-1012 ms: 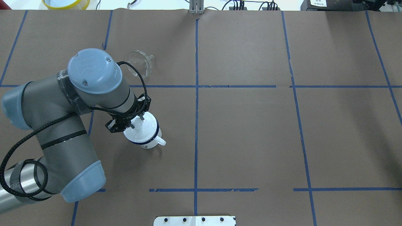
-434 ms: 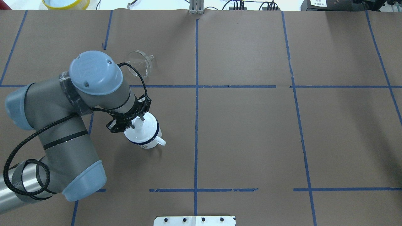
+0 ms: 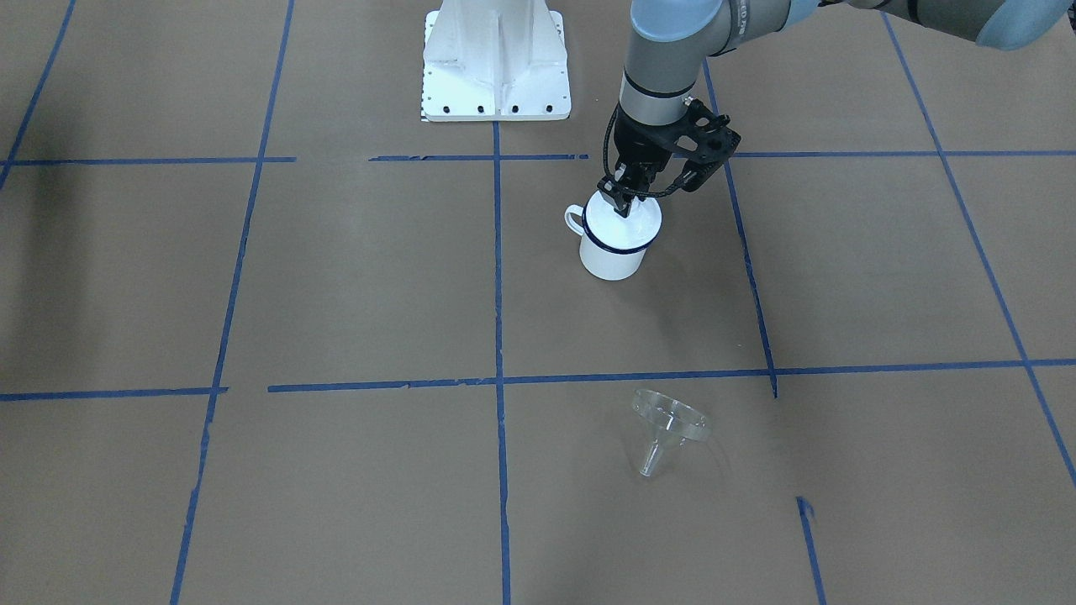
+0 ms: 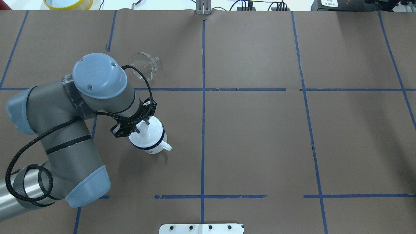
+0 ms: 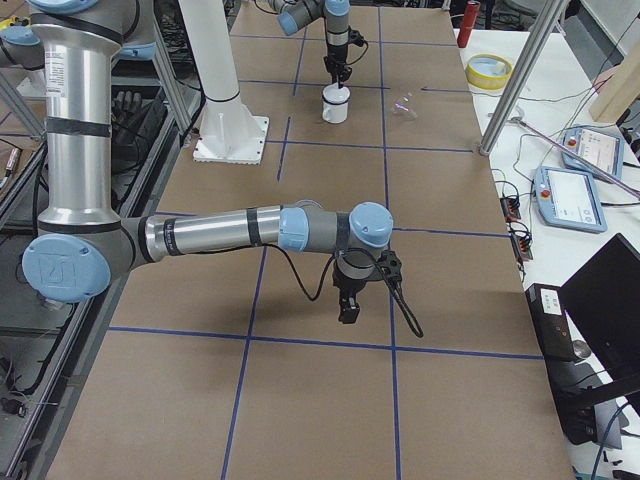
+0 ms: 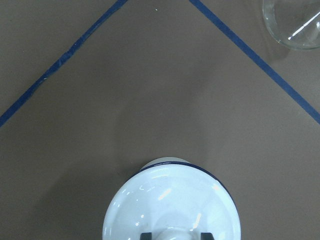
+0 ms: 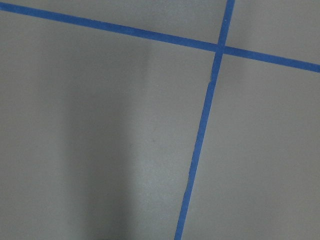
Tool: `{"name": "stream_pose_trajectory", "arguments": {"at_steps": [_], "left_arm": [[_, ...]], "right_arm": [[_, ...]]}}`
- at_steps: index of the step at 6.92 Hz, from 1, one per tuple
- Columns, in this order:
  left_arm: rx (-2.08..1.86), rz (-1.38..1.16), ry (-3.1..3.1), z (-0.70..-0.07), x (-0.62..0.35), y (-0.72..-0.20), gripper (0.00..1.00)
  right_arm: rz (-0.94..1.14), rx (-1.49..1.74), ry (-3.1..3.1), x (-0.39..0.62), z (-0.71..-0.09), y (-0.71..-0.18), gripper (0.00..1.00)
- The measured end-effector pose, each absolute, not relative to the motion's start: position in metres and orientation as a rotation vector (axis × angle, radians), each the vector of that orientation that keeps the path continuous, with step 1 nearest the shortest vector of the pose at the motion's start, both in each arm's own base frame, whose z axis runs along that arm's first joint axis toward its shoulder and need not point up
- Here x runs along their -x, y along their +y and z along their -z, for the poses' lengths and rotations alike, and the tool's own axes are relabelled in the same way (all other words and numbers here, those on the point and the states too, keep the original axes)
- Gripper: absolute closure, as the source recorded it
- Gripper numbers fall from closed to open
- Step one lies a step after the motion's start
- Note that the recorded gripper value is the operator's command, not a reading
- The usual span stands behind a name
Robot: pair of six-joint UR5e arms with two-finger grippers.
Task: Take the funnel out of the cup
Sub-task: 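Lower the lid onto the mug opening with the left gripper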
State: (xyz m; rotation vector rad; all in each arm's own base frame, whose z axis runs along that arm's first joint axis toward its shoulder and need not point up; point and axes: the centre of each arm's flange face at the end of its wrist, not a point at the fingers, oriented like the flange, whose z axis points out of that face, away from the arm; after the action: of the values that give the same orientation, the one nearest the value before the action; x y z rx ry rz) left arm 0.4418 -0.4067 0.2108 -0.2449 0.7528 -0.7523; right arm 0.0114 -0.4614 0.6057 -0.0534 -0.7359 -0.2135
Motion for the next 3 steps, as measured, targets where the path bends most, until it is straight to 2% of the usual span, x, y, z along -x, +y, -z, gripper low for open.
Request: {"name": "stream_pose_trajectory", "arguments": {"at_steps": [1,2,3], "left_arm": [[0.246,0.753,0.751,-0.2124,-0.4439,-0.4080,0.32],[0.246,0.754,0.750,-0.2132,-0.4447,-0.4085,0.00],[0.245,0.754,0.750,-0.2134,-0.4447,-0.4086,0.00]], "right_arm": [[0.214,0.053,-0.736,-0.0114,-0.6057,-0.4614,0.00],[0.214,0.053,-0.736,-0.0114,-0.6057,-0.4614,0.00],[0.213,0.054,-0.736,-0.0114,-0.6057,-0.4614,0.00]]}}
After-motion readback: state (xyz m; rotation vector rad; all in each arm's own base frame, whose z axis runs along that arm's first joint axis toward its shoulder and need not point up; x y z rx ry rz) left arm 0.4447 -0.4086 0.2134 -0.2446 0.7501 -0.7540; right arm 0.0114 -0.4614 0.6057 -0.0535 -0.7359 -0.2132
